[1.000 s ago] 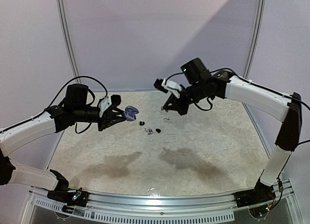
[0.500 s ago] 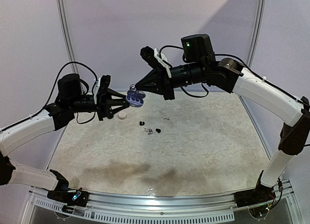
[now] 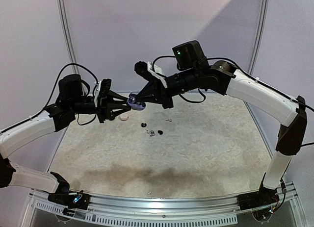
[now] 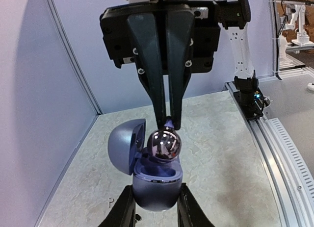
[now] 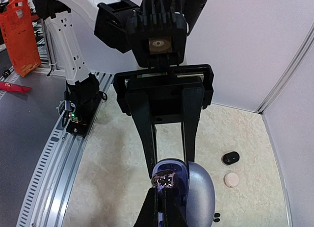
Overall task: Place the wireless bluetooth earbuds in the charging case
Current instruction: Insert the left earbud into the left side groove of the charging case.
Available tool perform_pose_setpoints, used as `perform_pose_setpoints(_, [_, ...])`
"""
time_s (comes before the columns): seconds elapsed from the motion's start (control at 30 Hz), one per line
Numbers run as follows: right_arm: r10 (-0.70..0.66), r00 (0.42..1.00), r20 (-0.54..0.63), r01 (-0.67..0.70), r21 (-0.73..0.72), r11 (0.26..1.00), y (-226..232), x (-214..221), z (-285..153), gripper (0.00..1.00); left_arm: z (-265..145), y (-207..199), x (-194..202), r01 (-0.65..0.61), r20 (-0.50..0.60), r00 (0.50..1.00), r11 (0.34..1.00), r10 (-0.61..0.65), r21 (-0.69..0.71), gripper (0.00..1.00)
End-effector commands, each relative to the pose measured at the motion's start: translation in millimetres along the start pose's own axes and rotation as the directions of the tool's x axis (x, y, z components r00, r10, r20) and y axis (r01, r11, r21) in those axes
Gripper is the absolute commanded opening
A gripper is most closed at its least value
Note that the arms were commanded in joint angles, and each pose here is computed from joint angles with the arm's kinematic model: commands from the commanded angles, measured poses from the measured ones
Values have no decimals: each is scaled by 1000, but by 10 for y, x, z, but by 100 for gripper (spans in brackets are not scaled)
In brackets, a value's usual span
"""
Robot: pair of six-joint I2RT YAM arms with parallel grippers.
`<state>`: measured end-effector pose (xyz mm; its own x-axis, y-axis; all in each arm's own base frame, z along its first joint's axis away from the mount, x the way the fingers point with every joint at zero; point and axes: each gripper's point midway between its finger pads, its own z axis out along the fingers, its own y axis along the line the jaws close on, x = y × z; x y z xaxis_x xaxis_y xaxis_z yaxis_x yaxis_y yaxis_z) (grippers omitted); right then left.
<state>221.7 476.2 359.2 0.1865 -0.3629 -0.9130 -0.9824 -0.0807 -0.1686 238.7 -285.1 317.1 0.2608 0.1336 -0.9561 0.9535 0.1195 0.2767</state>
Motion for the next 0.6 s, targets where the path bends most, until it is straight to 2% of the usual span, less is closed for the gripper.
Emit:
perform_pose_setpoints(0.0, [-19, 1000, -13, 19, 7, 1000, -30, 2, 67, 0, -29, -4, -85, -57, 1, 998, 998, 57, 3, 0])
perform_pose_setpoints(0.23, [-28, 1000, -12, 28, 2, 1000, -68, 16, 136, 0, -27, -1, -76, -76, -2, 997, 997, 76, -4, 0])
perform_pose_setpoints(0.57, [-21, 997, -71, 19, -18, 1000, -40, 206, 202, 0, -42, 5, -61, -93, -11, 996, 995, 93, -20, 0])
